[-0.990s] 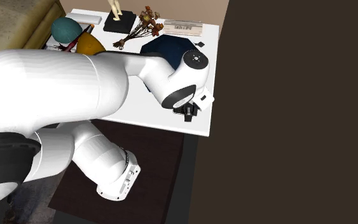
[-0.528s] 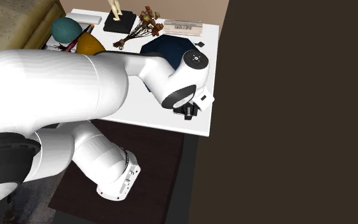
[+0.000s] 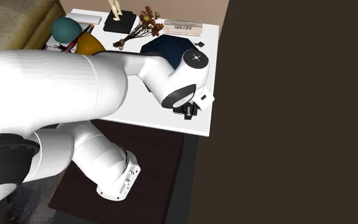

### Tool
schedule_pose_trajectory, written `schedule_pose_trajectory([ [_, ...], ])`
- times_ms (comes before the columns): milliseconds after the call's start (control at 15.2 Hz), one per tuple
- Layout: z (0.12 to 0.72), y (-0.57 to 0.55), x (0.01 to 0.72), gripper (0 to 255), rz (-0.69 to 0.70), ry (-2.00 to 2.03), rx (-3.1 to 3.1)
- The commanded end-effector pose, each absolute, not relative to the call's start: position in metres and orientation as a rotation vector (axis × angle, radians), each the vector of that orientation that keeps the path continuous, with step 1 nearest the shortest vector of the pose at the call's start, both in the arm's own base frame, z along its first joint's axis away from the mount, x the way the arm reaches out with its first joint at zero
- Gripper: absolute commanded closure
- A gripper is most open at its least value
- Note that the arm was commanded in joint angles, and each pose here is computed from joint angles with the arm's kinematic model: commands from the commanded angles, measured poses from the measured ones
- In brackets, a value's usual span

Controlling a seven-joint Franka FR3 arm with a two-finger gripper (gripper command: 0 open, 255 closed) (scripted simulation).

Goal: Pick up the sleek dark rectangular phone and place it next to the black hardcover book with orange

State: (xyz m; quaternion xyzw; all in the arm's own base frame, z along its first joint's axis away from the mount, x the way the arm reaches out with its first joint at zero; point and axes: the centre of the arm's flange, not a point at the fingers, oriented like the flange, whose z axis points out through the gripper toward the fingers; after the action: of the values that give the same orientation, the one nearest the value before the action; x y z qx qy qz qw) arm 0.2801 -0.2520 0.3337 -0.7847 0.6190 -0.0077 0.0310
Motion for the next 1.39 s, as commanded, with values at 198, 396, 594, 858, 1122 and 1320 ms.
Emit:
schedule_pose_trajectory([
  [198,0.357,-0.252,0.28,255,-0.022,1.907,-2.418],
  [396,0.373,-0.252,0.28,255,-0.022,1.907,-2.418],
  [594,0.389,-0.252,0.28,255,-0.022,1.907,-2.418],
  [858,0.41,-0.252,0.28,255,-0.022,1.907,-2.418],
  [1122,0.42,-0.226,0.281,255,-0.022,1.907,-2.418],
  [1320,0.42,-0.186,0.281,255,-0.022,1.907,-2.418],
])
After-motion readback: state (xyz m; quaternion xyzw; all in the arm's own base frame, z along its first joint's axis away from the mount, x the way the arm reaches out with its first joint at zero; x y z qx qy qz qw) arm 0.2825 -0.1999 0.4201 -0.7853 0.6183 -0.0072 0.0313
